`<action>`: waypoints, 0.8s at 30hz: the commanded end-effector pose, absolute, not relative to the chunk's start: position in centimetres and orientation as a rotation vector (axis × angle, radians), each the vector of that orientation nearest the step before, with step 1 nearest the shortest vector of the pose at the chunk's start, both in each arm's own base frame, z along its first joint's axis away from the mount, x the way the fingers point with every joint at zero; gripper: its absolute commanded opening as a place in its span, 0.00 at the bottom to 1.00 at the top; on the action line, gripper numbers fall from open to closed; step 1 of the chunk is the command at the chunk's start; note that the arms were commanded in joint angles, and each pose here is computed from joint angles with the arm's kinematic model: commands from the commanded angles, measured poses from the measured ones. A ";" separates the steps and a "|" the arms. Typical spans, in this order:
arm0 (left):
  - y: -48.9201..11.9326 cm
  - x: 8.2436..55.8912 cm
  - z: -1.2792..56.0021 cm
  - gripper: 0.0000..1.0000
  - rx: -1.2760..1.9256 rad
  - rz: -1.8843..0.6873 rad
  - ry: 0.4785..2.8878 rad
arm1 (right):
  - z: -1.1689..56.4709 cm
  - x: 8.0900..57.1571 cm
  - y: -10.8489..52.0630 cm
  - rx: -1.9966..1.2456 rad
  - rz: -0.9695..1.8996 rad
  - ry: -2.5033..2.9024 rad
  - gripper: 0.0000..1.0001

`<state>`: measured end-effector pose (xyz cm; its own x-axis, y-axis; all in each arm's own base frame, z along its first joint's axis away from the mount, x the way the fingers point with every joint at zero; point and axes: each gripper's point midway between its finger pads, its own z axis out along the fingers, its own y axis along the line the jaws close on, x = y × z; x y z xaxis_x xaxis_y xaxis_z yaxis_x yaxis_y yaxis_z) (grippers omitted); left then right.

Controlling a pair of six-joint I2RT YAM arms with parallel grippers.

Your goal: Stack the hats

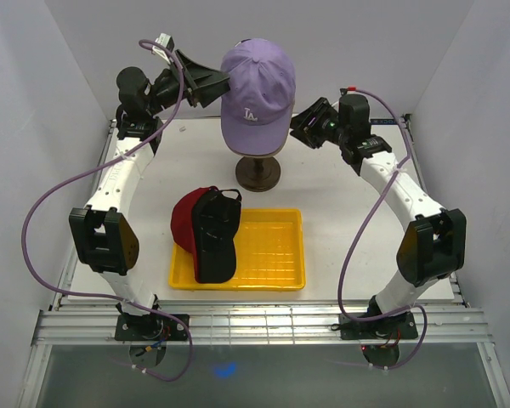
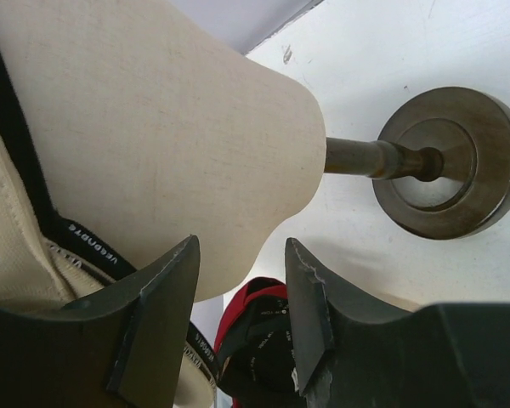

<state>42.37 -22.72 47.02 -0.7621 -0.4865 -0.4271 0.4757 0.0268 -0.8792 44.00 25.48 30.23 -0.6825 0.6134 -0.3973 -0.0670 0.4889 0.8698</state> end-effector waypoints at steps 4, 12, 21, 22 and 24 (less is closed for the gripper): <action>-23.5 40.5 48.9 0.64 0.068 -1.821 1.593 | 30.7 43.4 25.5 0.400 1.269 1.997 0.52; -23.4 40.0 48.9 0.64 0.073 -1.816 1.592 | 32.3 44.2 22.9 0.428 1.277 1.946 0.53; -22.3 39.7 48.7 0.67 0.066 -1.789 1.577 | 33.8 43.6 20.4 0.412 1.273 1.909 0.56; -22.1 39.7 48.8 0.67 0.067 -1.789 1.571 | 34.0 43.5 20.4 0.404 1.274 1.906 0.56; -21.6 39.6 49.4 0.68 0.070 -1.791 1.553 | 35.0 43.5 20.4 0.379 1.284 1.889 0.57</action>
